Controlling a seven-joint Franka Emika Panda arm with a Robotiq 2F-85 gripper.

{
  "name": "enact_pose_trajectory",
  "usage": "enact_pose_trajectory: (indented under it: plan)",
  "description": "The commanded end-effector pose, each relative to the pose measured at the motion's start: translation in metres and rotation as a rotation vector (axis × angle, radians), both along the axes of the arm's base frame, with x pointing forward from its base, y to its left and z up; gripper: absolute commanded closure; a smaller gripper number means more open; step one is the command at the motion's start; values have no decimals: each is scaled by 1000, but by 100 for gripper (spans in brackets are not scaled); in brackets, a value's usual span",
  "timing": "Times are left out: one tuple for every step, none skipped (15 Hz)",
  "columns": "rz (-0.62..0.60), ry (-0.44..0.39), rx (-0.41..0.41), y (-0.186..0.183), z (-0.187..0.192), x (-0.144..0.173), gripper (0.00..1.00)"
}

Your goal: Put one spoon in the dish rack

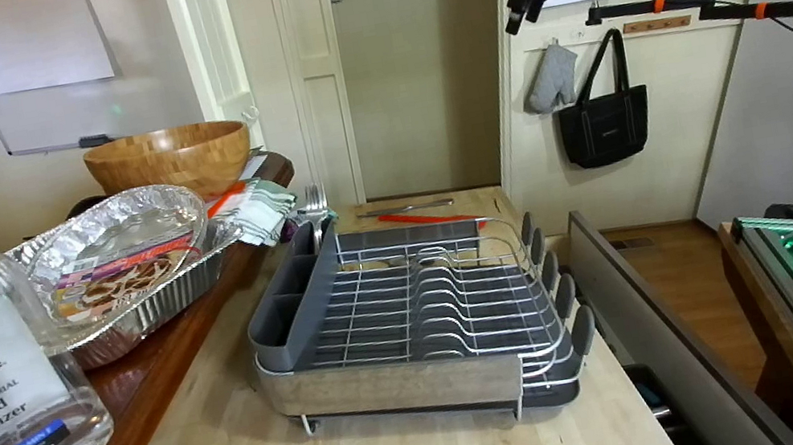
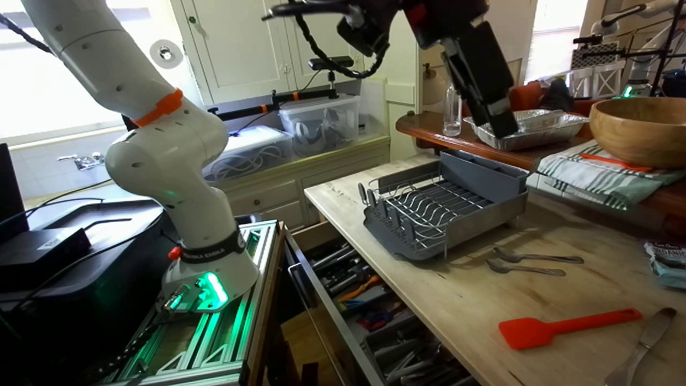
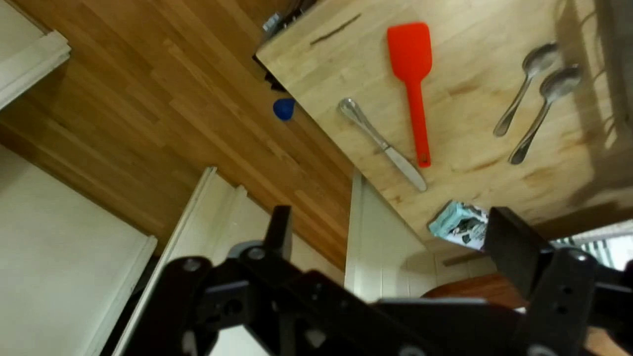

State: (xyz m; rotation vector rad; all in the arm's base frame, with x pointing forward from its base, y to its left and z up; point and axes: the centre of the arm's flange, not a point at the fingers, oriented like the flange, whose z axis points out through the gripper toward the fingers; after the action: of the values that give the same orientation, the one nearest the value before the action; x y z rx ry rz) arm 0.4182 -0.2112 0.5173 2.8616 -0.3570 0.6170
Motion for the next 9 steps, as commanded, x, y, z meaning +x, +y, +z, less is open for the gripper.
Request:
enact_pose_trajectory:
  plan:
    - [-50,-128,61,-18,-35,44,0]
    - [-66,-158,92,-20,-42,51,0]
    - [-85,-179,131,-20,-49,58,0]
    - [-107,-196,171,-19,-57,66,0]
    - [-111,-219,238,-15,-64,74,0]
    - [-98,-225,287,-9,-70,81,0]
    - [-117,-190,205,-2,-59,58,0]
    - [-112,-197,236,5,-63,65,0]
    - [-108,-200,252,10,-64,70,0]
